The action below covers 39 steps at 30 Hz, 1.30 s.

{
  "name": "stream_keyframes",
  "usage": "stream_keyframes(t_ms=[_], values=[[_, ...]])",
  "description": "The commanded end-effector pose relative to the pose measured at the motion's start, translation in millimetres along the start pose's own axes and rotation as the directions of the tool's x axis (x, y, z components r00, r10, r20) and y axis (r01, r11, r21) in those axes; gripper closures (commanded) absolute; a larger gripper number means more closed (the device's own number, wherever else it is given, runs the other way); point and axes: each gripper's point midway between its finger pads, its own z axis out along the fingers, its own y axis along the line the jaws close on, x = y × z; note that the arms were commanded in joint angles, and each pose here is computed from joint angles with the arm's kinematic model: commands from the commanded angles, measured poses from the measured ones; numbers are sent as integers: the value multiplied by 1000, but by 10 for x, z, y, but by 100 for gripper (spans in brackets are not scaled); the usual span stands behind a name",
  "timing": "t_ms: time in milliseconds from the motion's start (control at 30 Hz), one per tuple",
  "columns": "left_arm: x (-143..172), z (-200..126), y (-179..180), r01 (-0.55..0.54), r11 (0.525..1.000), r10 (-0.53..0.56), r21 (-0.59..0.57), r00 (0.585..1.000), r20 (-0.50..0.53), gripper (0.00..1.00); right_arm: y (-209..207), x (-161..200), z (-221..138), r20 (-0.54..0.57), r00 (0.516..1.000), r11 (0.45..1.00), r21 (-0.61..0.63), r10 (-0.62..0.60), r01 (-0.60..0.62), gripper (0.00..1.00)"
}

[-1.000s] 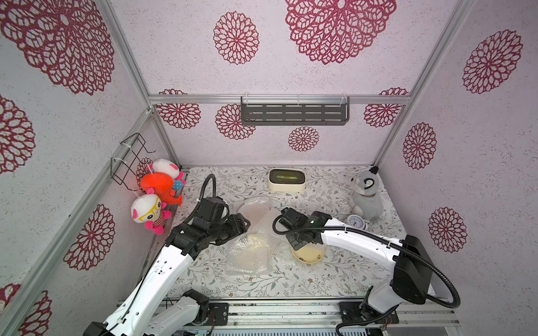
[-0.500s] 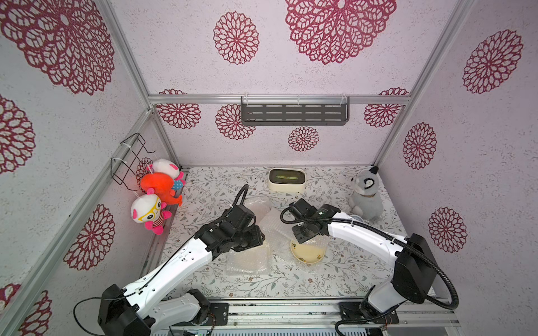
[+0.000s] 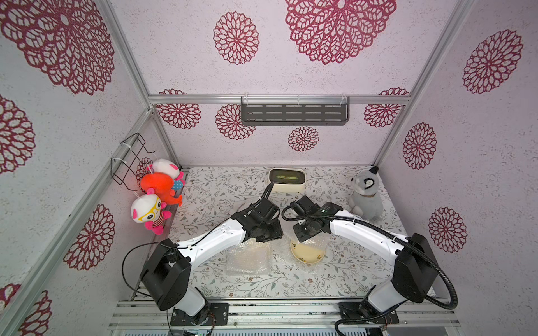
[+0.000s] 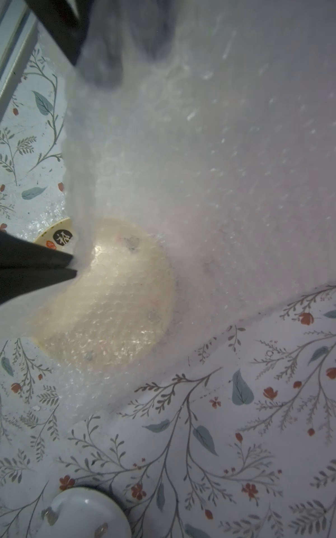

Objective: Unpack dinner plates from bubble wrap
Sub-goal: Unwrap the bubble wrap at the center of the board.

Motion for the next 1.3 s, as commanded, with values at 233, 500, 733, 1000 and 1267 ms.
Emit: stream_keyframes(t_ms=[233,500,733,1000,1267], values=[[-125,138,-281,-28,998,28,56,1000,-7,61,78,63,-208,42,999,990,-140,-3,9,73],[-108,97,-261,-24,999,24,49,1000,-7,61,111,78,-109,35,999,986,-168,6,0,64],[-54,81,-190,-15,999,15,39,1000,-10,61,74,51,1,27,1000,987,-160,15,-10,70],[20,106,-82,-18,1000,18,18,1000,-20,61,-66,-72,-19,67,996,994,-102,54,-46,100],[69,134,-19,-20,1000,20,13,999,-27,61,-166,-137,-76,85,992,992,-91,96,-88,100]])
